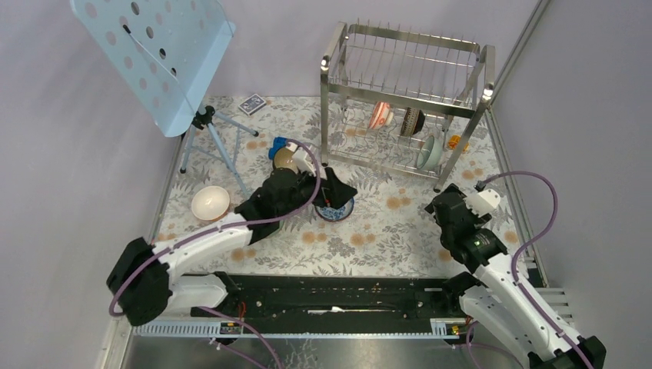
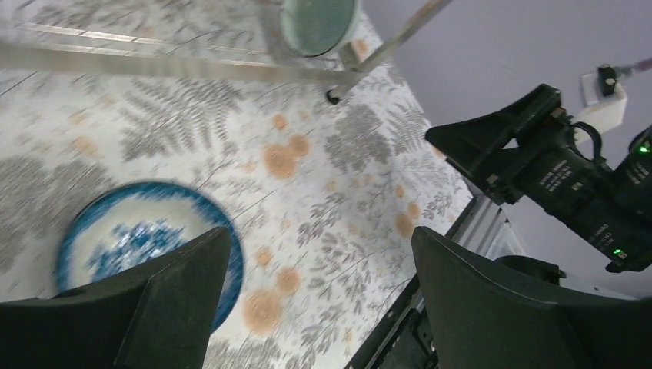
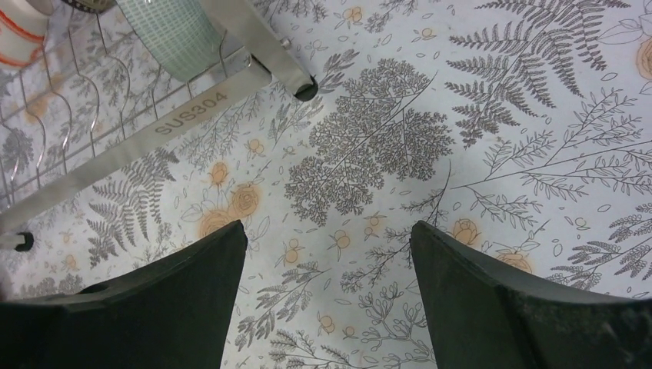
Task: Unload the bowls from the dish rack
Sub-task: Pick up the bowl from the dish rack.
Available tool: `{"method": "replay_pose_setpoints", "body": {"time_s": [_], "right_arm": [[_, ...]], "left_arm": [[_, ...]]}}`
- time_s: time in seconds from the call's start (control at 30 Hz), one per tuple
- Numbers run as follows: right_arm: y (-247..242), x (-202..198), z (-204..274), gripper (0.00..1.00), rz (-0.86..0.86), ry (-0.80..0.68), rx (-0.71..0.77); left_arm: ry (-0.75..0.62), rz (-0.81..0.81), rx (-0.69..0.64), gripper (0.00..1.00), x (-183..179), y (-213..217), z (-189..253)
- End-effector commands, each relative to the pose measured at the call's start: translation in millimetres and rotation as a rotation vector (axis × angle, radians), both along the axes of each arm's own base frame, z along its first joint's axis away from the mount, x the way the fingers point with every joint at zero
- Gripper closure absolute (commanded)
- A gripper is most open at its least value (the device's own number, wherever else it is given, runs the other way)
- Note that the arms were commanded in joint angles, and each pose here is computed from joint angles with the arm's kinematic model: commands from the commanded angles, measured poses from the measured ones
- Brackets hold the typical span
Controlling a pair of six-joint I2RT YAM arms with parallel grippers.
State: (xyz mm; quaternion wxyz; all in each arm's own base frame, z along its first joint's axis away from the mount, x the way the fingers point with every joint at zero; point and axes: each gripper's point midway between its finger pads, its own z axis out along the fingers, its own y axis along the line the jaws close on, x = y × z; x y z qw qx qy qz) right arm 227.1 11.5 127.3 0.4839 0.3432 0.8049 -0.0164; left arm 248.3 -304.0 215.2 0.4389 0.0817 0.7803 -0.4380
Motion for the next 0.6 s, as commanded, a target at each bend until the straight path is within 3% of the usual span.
{"method": "replay_pose_setpoints", "body": {"time_s": [0.0, 0.33, 0.57], "right_arm": [[-11, 7, 25, 0.15, -0.066, -0.113, 0.025], [24, -12, 27, 0.15, 0.182, -0.047, 0.112], [37, -25, 32, 0.18, 0.276, -0.103, 0.191]], "left_arm": [[-0.244, -0.038, -0.187, 0.08, 17, -45, 70], [-0.394, -0.167, -0.239, 0.12, 50, -142, 45], [-0.504, -0.169, -0.302, 0.15, 78, -185, 39]]}}
